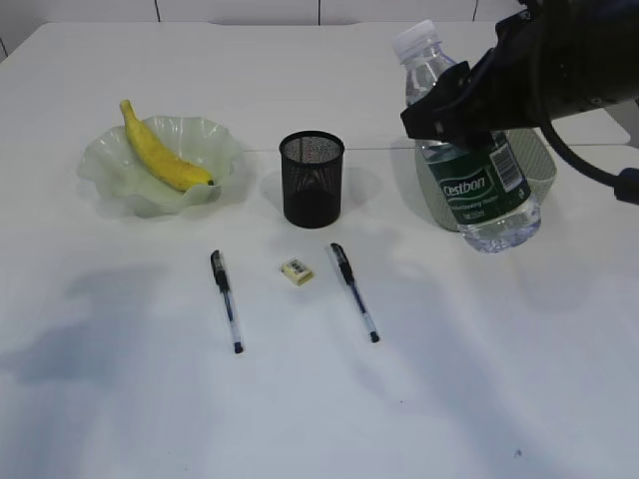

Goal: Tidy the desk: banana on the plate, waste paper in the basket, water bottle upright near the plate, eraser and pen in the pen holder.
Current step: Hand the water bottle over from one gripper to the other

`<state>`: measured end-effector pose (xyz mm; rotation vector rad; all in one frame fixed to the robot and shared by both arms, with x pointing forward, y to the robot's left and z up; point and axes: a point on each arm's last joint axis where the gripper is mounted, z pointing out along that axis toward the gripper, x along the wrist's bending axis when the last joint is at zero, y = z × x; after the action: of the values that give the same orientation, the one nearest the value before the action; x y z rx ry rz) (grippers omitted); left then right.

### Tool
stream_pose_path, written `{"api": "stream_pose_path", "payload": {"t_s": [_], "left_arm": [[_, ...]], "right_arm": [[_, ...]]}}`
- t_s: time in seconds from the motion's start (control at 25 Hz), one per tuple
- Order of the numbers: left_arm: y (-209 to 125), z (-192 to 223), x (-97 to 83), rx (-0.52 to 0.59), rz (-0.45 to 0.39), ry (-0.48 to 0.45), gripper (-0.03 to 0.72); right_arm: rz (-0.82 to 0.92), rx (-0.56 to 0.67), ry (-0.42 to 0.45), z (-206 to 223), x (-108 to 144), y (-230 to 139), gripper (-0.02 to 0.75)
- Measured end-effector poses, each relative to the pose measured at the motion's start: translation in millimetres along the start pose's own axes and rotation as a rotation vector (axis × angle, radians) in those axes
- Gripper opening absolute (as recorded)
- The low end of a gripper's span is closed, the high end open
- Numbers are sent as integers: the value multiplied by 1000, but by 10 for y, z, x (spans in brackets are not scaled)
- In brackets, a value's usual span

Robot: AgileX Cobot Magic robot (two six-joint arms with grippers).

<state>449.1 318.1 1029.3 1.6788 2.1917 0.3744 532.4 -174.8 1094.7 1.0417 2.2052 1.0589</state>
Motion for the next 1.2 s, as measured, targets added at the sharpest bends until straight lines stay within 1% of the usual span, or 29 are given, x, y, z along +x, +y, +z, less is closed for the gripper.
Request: {"api": "stream_pose_path", "payload": {"t_s": [0.16, 0.24, 0.32, 0.6, 0.84, 0.96, 1.12, 1.2], "left_arm": [[9, 0, -1, -10, 0, -1, 328], [13, 0, -2, -14, 0, -2, 326], [14, 0, -2, -15, 0, -2, 322], [15, 0, -2, -17, 0, -2, 321], [19, 1, -2, -21, 0, -3, 318], [27, 1, 5, -29, 9, 5, 317], [42, 0, 14, -45, 22, 16, 317], [88, 1, -4, -94, 9, -3, 317]], "right_arm": [[-46, -46, 85, 2, 79, 42, 435], [-58, -89, 146, 0, 132, 78, 435], [-61, -158, 202, -3, 181, 136, 435], [-25, -349, 365, 54, 292, 270, 435], [1, -447, 507, 83, 379, 317, 435], [11, -467, 557, 84, 409, 323, 435], [-1, -475, 573, 73, 423, 325, 435], [-5, -476, 572, 73, 423, 325, 435]]}}
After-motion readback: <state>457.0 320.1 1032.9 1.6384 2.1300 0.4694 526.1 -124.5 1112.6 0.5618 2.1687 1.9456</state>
